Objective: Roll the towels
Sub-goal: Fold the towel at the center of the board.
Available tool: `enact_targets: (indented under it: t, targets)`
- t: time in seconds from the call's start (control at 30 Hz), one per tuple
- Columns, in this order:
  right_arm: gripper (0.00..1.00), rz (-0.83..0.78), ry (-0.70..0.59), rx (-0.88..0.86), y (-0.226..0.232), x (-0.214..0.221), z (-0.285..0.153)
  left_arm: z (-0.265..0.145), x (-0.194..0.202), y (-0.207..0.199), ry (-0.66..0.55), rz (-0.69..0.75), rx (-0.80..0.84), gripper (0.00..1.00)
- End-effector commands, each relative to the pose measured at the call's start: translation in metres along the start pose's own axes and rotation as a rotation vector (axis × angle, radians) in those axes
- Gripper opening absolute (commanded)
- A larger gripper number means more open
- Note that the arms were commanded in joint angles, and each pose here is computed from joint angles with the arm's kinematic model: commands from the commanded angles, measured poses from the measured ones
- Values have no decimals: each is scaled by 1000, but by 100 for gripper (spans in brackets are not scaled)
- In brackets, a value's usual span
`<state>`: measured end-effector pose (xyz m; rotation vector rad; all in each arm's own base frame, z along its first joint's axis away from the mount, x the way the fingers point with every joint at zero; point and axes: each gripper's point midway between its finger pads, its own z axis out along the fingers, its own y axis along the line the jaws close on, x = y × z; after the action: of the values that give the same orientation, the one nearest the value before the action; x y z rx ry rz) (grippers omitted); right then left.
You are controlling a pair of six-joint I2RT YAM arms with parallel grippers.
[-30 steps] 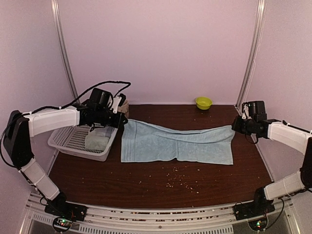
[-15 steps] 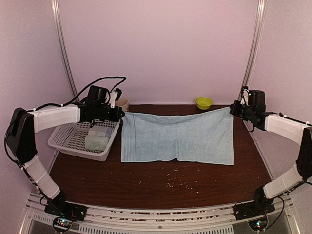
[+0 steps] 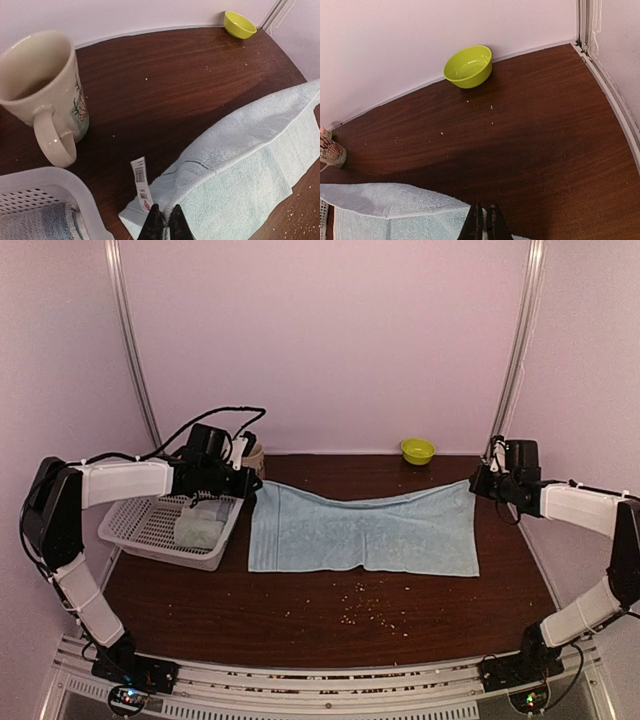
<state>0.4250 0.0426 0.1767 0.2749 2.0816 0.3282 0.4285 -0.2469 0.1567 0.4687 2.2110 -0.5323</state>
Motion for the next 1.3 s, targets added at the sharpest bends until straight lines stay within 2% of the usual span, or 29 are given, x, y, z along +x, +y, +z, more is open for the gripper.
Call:
enact_targets:
  t: [0.0, 0.63, 1.27]
  targets:
    - [0, 11, 38, 37, -11, 18, -13, -6, 12, -6, 6, -6, 45, 0]
    - [0, 16, 189, 128, -36, 79, -33, -21, 68, -21, 132, -9, 46, 0]
    - [0, 40, 231, 123, -44, 118, -47, -22, 89, -17, 196, -17, 34, 0]
